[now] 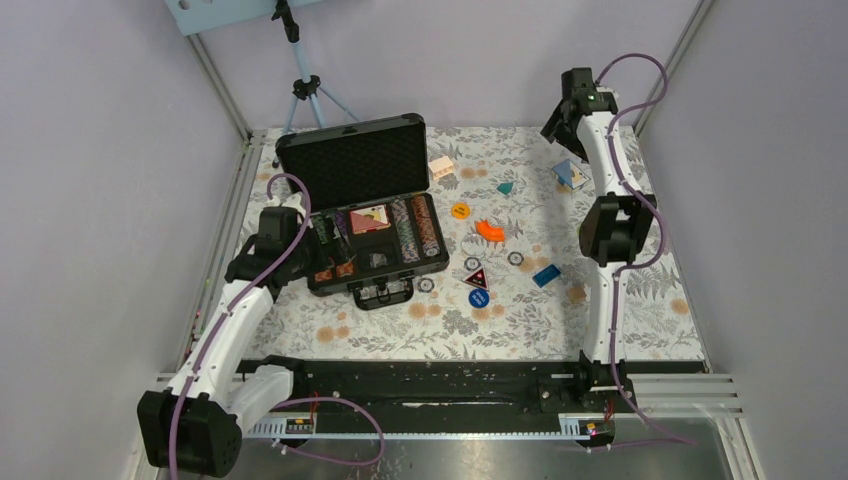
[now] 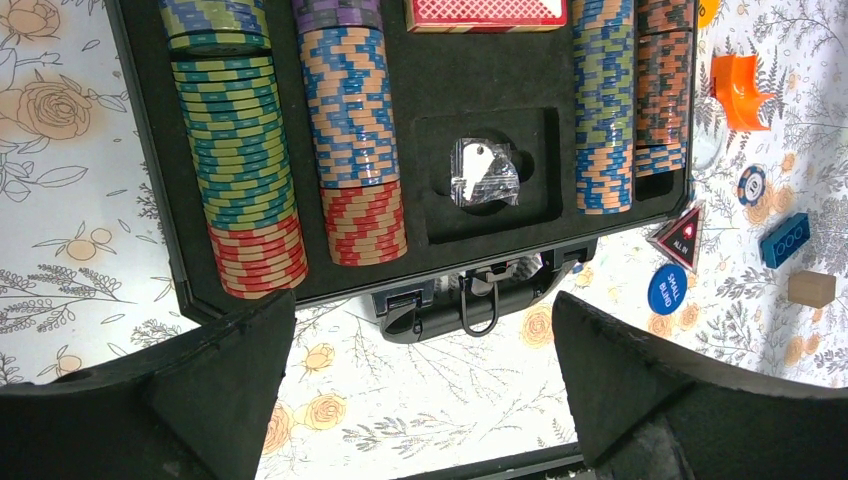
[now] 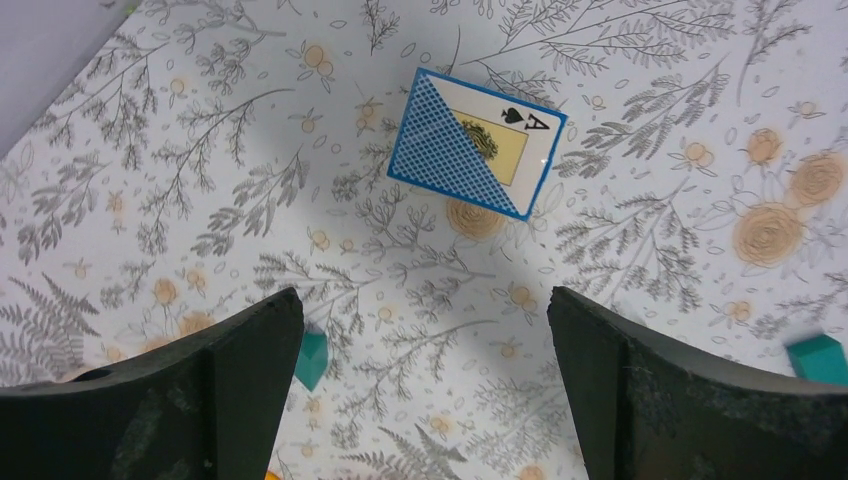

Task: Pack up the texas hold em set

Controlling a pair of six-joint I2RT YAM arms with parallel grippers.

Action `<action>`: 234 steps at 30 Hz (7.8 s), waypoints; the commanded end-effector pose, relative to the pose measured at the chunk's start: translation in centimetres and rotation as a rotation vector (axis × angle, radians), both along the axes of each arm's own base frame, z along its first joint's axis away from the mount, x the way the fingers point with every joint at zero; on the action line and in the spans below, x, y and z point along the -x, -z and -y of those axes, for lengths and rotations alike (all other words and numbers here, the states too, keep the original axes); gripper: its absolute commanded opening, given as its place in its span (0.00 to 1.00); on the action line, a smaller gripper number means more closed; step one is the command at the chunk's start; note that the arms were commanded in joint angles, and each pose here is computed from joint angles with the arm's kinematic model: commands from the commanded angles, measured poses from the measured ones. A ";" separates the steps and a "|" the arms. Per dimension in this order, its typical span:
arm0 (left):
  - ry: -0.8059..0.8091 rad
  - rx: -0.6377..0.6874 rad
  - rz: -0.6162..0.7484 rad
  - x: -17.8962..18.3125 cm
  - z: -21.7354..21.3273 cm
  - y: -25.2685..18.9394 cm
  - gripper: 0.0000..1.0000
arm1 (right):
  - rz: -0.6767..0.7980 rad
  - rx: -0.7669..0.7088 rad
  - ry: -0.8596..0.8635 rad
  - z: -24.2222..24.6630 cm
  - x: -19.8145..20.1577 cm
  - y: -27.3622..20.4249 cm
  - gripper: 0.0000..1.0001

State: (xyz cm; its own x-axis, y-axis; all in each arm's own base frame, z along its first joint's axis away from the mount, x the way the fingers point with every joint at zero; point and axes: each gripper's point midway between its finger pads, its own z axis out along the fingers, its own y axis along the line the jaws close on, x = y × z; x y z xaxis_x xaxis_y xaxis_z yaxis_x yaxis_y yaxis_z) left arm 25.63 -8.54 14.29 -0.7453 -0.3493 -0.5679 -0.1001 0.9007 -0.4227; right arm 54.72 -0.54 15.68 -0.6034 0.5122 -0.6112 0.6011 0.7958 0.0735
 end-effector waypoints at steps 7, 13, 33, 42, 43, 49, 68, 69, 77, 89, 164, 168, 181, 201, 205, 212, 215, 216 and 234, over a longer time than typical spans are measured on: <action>0.046 0.047 0.051 -0.9 1.2 -1.2 0.99 | -0.033 0.096 -0.215 1.6 -2.7 2.6 0.99; 0.063 0.062 0.047 -0.9 1.6 -1.1 0.99 | -0.097 0.352 -0.513 3.9 -3.0 2.1 1.00; 0.097 0.071 -0.006 -0.8 2.3 0.1 0.99 | -0.108 0.205 -0.952 6.3 -3.0 7.8 1.00; 0.100 0.072 -0.008 -0.8 2.3 0.2 0.99 | -0.135 0.147 -0.971 5.6 -2.4 9.6 0.99; 0.102 0.072 -0.007 -0.8 2.3 0.2 0.99 | -0.146 0.148 -0.973 5.7 -2.2 9.9 0.99; 0.104 0.076 -0.006 -0.8 2.4 0.2 0.99 | -0.193 0.175 -0.964 6.5 -1.7 10.9 0.99; 0.122 0.092 -0.003 -0.8 2.8 0.1 0.99 | -0.258 0.364 -0.804 11.8 -1.7 9.3 1.00; 0.123 0.094 -0.004 -0.8 2.8 0.1 0.99 | -0.236 0.334 -0.799 11.3 -1.7 9.0 0.99; 0.126 0.096 -0.007 -0.8 2.8 0.2 0.99 | -0.114 0.134 -0.797 7.2 -2.8 8.0 0.99; 0.126 0.094 -0.010 -0.8 2.8 0.3 0.99 | -0.128 0.193 -0.814 5.9 -4.2 9.2 0.99; 0.155 0.131 0.020 -0.6 3.5 -0.5 0.99 | -0.308 -0.036 -0.712 0.1 4.4 8.5 0.99; 0.156 0.131 0.021 -0.6 3.5 -0.5 0.99 | -0.368 0.009 -0.660 1.3 4.5 10.3 1.00; 0.157 0.133 0.020 -0.6 3.6 -0.5 0.99 | -0.389 0.010 -0.641 1.7 3.7 12.1 0.99; 0.158 0.133 0.022 -0.6 3.6 -0.5 0.99 | -0.526 0.009 -0.690 2.2 5.6 13.2 0.77; 0.159 0.134 0.019 -0.6 3.6 -0.5 0.99 | -0.527 -0.004 -0.692 2.0 5.5 13.3 0.73; 0.158 0.134 0.020 -0.6 3.6 -0.5 0.99 | -0.506 -0.050 -0.720 1.1 5.4 13.4 0.67; 0.159 0.134 0.020 -0.6 3.6 -0.5 0.99 | -0.505 -0.049 -0.718 1.1 5.4 13.4 0.66; 0.159 0.135 0.020 -0.6 3.6 -0.5 0.99 | -0.507 -0.050 -0.718 1.1 5.4 13.4 0.65; 0.157 0.133 0.023 -0.6 3.6 -0.5 0.99 | -0.430 -0.060 -0.705 0.5 4.8 11.5 0.36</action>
